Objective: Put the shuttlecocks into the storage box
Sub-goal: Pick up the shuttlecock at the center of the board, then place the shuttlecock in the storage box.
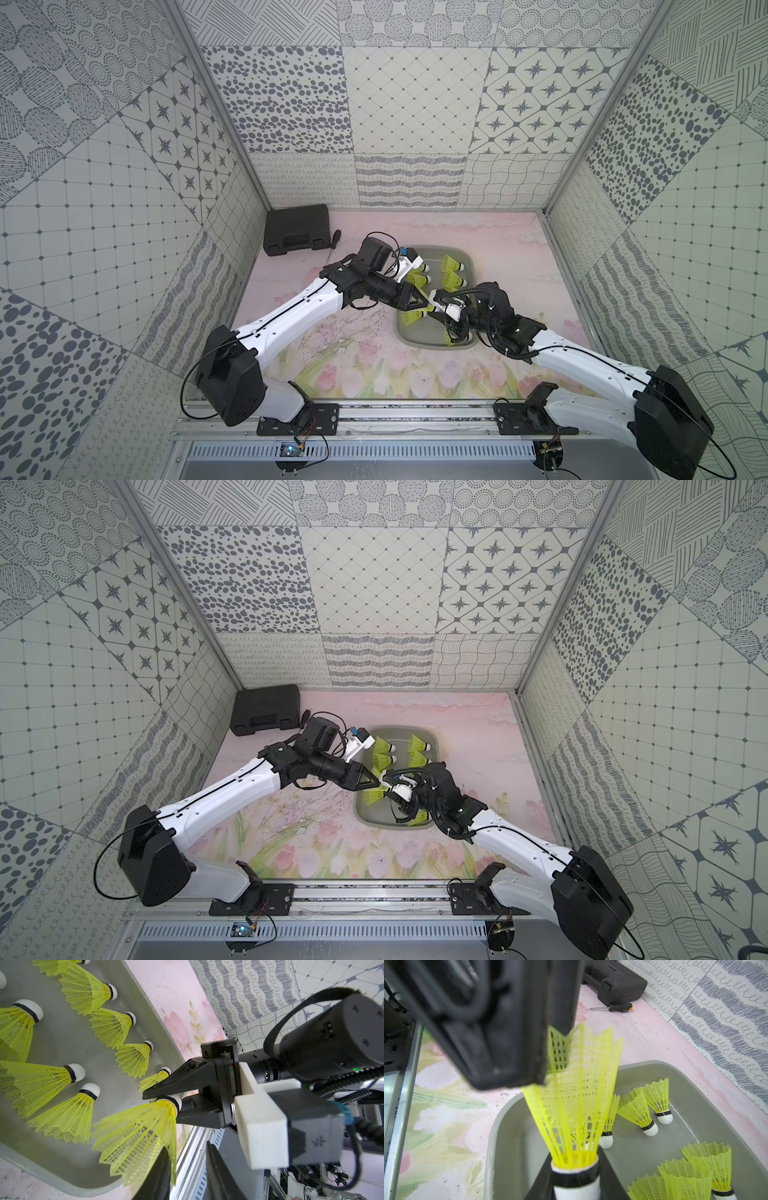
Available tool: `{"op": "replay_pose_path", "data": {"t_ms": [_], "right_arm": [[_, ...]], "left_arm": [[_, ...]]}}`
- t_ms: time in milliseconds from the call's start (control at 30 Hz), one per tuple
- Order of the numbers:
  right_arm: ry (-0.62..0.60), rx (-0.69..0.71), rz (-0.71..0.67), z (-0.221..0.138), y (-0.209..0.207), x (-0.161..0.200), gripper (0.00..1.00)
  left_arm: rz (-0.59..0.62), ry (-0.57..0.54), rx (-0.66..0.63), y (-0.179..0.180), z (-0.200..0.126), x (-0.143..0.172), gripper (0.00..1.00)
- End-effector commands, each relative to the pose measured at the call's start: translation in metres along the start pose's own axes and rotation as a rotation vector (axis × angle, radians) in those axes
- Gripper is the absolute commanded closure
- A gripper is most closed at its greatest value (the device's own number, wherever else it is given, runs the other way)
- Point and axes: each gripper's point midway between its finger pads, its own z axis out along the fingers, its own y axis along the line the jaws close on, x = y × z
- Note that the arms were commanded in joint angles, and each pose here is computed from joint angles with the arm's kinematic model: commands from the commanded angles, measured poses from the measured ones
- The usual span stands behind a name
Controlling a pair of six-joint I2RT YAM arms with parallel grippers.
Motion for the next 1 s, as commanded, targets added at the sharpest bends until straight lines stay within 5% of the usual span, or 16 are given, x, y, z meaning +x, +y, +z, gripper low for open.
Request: {"op": "replay_pose_path", "data": {"t_ms": [0,167,300,500,667,967], "right_arm": [[-0.060,0.025,-0.002,-0.001,-0.009,-0.026,0.75],[-0.062,0.026,0.000,-0.001,-0.010,-0.026,0.74],[-0.058,0.035,0.003,-0.001,-0.011,-0.025,0.66],[-0.074,0.149,0.040,-0.009,-0.027,-0.022,0.28],[-0.095,0.249,0.068,-0.024,-0.035,-0.014,0.08],[-0.181,0.376,0.108,-0.063,-0.049,-0.025,0.03]], "left_arm": [[0.035,-0.101,-0.006,-0.001,-0.003,-0.021,0.70],[0.019,-0.097,-0.019,0.005,0.001,-0.021,0.78],[0.012,-0.100,-0.018,0.006,0.002,-0.021,1.00],[-0.016,-0.159,-0.053,0.009,-0.005,-0.028,1.00],[-0.091,-0.255,-0.189,0.034,-0.015,-0.031,1.00],[-0.252,-0.238,-0.154,0.041,-0.002,-0.010,1.00]]}}
